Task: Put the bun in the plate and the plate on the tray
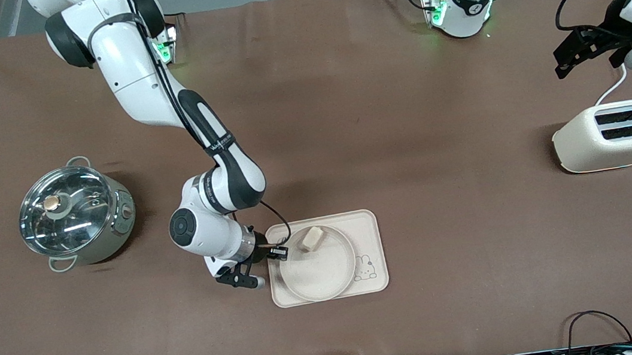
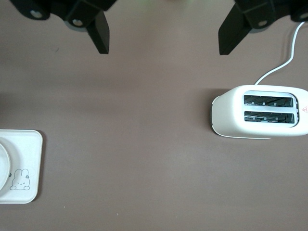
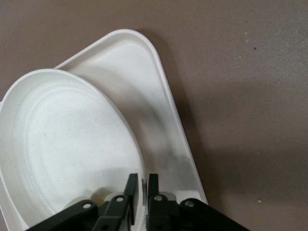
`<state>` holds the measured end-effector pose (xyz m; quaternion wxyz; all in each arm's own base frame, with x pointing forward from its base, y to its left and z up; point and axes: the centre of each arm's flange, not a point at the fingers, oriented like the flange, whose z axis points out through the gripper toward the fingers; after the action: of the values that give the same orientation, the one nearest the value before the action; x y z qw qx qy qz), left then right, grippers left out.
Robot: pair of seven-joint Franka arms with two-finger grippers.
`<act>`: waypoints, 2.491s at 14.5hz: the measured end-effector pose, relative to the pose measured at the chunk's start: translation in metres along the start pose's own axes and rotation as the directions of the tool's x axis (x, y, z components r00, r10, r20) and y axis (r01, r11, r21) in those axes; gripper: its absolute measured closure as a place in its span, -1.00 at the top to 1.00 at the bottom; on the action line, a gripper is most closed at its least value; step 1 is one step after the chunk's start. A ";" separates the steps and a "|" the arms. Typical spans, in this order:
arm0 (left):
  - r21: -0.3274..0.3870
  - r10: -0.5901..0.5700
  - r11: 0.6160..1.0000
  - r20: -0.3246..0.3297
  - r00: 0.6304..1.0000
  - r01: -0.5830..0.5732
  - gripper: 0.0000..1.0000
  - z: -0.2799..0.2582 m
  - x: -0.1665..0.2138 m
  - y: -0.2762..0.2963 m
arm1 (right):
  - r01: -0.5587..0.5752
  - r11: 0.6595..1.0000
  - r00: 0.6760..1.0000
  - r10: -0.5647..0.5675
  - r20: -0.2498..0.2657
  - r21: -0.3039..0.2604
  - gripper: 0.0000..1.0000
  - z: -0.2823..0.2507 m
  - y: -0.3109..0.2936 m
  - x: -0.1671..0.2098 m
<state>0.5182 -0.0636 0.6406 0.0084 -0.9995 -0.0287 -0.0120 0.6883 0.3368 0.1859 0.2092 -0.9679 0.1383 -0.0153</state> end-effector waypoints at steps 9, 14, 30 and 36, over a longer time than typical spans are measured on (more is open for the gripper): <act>0.000 0.000 1.000 0.001 1.000 0.000 1.00 0.000 0.000 0.000 | 0.032 0.998 0.999 -0.033 0.023 0.050 1.00 -0.057 -0.044 -0.004; 0.000 0.002 1.000 0.002 1.000 -0.002 1.00 0.000 0.000 0.001 | 0.013 1.000 0.998 -0.013 0.065 -0.004 1.00 -0.132 -0.024 0.023; 0.002 0.013 1.000 0.011 1.000 -0.013 1.00 0.001 -0.003 0.007 | 0.254 0.909 0.962 -0.201 0.185 -0.332 1.00 -0.565 0.132 -0.019; 0.004 0.033 0.999 0.013 0.999 -0.033 1.00 -0.001 -0.005 0.017 | 0.316 0.866 0.946 -0.255 0.202 -0.388 1.00 -0.589 0.149 -0.039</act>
<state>0.5137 -0.0810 0.6408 0.0103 -0.9999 -0.0123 -0.0052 0.5606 -0.0185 0.6628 0.0034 -0.9983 -0.0221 0.0536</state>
